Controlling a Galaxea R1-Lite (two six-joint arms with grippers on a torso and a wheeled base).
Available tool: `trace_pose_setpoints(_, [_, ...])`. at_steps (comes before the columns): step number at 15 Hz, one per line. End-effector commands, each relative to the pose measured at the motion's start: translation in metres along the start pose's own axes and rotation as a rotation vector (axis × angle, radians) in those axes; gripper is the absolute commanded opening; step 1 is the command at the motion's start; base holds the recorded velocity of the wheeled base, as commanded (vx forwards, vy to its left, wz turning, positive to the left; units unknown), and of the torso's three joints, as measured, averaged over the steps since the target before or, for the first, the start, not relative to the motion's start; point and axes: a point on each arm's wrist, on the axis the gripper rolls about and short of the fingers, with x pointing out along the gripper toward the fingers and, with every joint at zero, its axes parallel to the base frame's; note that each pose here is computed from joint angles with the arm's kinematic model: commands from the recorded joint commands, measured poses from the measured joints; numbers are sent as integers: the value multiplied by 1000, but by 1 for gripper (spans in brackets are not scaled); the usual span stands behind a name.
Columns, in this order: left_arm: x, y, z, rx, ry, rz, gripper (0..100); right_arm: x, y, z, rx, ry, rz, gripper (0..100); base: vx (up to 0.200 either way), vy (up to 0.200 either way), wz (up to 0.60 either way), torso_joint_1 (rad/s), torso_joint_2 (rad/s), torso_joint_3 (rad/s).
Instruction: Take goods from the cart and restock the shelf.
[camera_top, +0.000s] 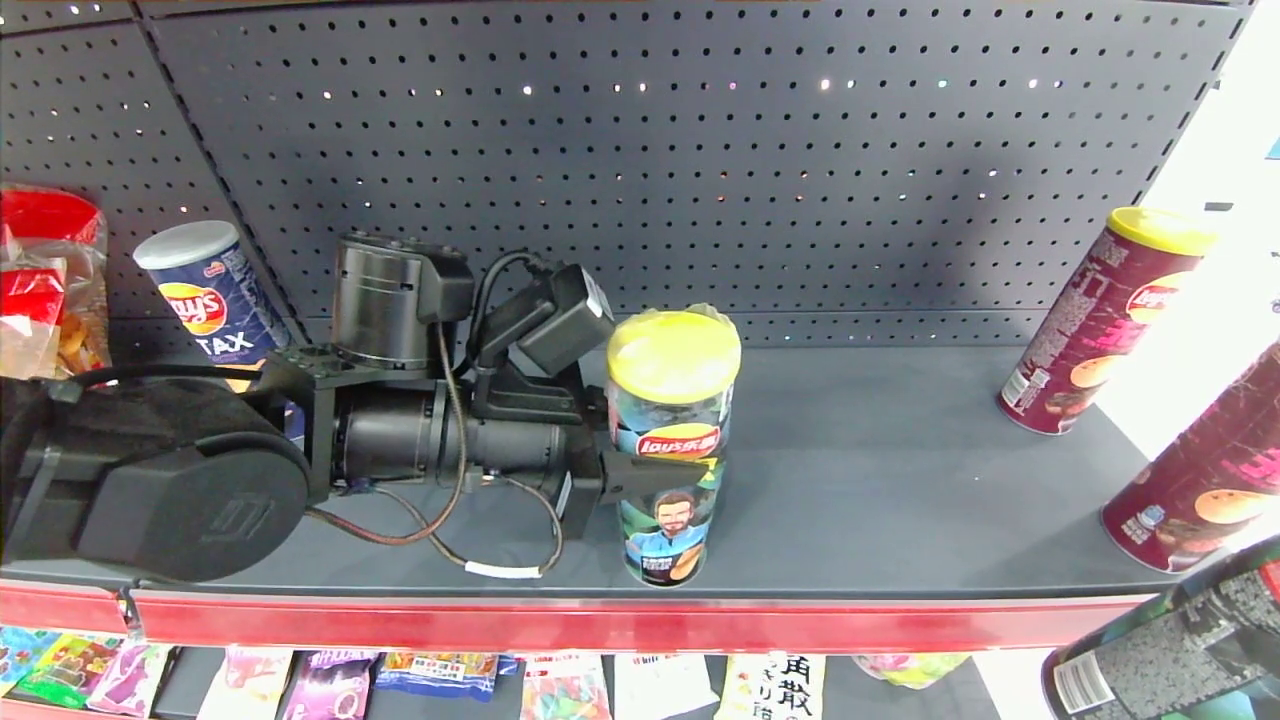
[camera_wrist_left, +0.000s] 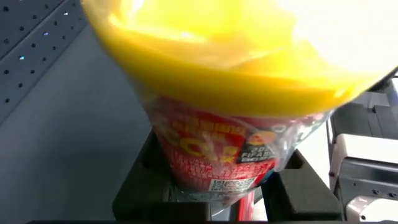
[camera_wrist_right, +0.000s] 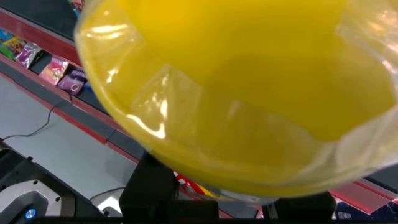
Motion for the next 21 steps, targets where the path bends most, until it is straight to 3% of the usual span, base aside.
trace_pose_setpoints(1, [1, -1, -1, -6, 4, -10, 0, 0, 0, 0, -1, -1, 1, 0, 0, 0, 0, 0, 0, 0])
trace_pose_setpoints(11, [0, -4, -9, -37, 21, -20, 0, -1, 0, 1, -1, -5, -1, 0, 0, 0, 0, 0, 0, 0])
trace_pose_setpoints(14, [-2, 0, -4, -81, 10, -4, 0, -1, 0, 1, -3, -7, -2, 0, 0, 0, 0, 0, 0, 0])
trace_pose_setpoints(21, [-4, 0, -4, -80, -3, -18, 0, -1, 0, 1, -1, -5, 1, 0, 0, 0, 0, 0, 0, 0])
